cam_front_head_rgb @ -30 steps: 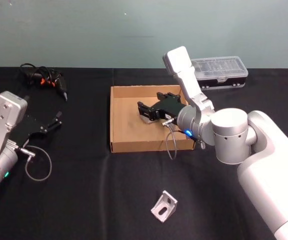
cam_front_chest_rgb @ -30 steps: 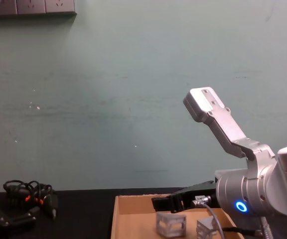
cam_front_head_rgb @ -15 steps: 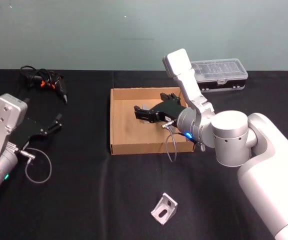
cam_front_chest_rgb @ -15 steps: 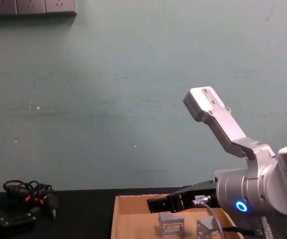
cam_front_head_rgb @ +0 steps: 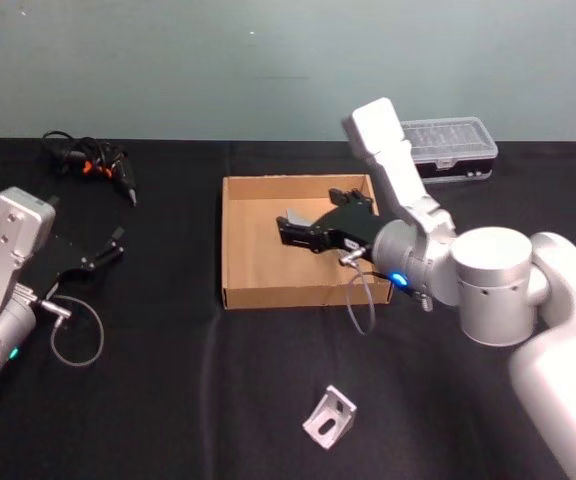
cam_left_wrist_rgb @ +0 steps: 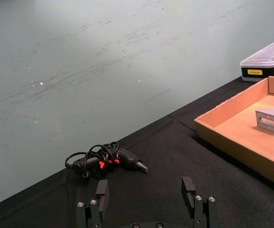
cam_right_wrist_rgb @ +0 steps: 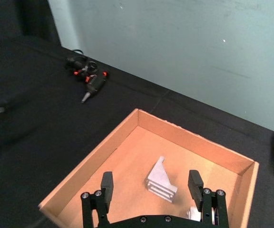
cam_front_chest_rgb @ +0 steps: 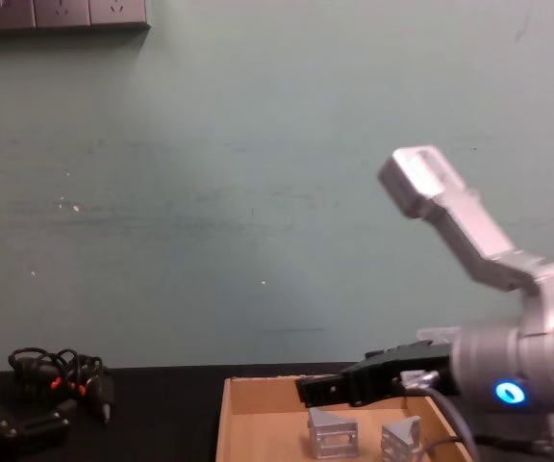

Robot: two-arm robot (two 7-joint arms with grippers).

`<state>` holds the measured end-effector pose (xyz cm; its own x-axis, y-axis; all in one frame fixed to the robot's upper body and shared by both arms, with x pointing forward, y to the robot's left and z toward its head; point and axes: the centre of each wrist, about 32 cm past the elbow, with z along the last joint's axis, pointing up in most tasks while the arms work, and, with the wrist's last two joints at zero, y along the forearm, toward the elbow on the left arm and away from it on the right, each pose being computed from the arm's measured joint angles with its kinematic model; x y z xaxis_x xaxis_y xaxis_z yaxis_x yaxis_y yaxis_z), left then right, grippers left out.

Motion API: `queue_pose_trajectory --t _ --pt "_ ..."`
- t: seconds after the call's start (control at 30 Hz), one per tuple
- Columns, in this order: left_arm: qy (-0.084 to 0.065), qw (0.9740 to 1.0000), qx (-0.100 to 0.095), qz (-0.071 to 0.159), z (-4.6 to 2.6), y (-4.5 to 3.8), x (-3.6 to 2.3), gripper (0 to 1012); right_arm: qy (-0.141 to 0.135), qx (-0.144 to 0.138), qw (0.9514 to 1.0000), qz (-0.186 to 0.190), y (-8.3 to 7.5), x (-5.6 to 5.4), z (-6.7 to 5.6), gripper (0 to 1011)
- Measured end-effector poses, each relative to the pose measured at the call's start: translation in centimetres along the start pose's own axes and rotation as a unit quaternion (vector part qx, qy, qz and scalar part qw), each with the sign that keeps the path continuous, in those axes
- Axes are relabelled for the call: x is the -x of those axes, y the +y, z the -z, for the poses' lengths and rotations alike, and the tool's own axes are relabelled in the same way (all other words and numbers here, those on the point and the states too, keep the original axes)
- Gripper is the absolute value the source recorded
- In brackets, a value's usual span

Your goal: Use one hand to pick up the angle iron from the table and place it into the box.

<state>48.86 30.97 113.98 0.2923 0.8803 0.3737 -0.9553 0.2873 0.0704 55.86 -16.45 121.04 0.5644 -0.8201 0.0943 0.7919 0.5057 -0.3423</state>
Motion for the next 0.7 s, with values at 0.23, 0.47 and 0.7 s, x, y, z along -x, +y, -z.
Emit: queue_pose_trajectory --t 0.23,0.47,0.7 --pt "0.000 1.0000 0.000 0.000 0.00 0.00 0.00 1004 -0.006 0.004 0.9997 -0.023 -4.6 -0.4 0.0 1003" --pt "0.000 1.0000 0.000 0.000 0.00 0.00 0.00 1005 -0.010 0.026 0.9980 -0.057 -10.0 -0.5 0.2 1003" --pt "0.000 1.0000 0.000 0.000 0.00 0.00 0.00 1005 -0.034 0.071 0.9928 -0.091 -14.6 0.2 0.3 1003"
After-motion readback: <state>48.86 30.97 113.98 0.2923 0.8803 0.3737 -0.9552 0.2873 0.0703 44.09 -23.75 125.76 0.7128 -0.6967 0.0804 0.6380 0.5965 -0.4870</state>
